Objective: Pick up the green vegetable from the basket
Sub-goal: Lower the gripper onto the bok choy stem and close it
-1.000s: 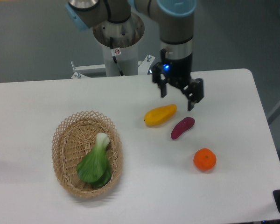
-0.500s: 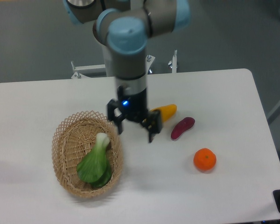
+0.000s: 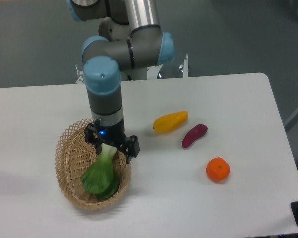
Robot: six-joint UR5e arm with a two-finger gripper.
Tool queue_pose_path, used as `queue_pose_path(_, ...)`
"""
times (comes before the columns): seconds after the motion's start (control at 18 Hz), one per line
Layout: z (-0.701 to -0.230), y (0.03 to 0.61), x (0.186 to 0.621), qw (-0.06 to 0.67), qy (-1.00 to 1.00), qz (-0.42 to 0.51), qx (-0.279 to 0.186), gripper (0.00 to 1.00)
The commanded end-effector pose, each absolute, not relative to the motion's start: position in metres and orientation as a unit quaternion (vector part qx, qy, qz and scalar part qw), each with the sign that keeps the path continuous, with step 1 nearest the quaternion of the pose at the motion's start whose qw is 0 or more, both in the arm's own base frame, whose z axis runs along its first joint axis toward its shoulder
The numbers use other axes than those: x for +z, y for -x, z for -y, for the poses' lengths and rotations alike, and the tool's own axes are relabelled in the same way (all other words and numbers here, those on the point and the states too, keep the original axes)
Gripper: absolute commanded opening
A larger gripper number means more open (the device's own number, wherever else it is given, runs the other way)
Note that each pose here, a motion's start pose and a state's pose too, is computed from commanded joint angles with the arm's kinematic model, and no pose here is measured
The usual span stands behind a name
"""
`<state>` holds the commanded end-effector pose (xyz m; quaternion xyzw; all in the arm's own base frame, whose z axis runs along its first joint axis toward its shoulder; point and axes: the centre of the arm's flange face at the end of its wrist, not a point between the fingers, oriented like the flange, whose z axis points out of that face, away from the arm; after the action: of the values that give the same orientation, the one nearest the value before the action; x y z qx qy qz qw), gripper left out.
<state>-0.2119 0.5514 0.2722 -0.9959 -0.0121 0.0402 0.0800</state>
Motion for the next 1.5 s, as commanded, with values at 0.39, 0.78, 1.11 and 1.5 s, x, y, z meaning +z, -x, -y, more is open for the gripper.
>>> queue_pose_path(0.39, -0.556, 0.196, 0.236, 0.054, 0.998, -0.003, 0.025, 1.00)
queue_pose_path(0.78, -0.560, 0.177, 0.215, 0.037, 0.999, -0.015, 0.018, 1.00)
queue_pose_path(1.11, -0.561, 0.179, 0.211, 0.031, 0.999, 0.001, 0.023, 1.00)
queue_pose_path(1.5, -0.564, 0.181, 0.210, 0.031, 0.999, 0.002, 0.025, 0.80)
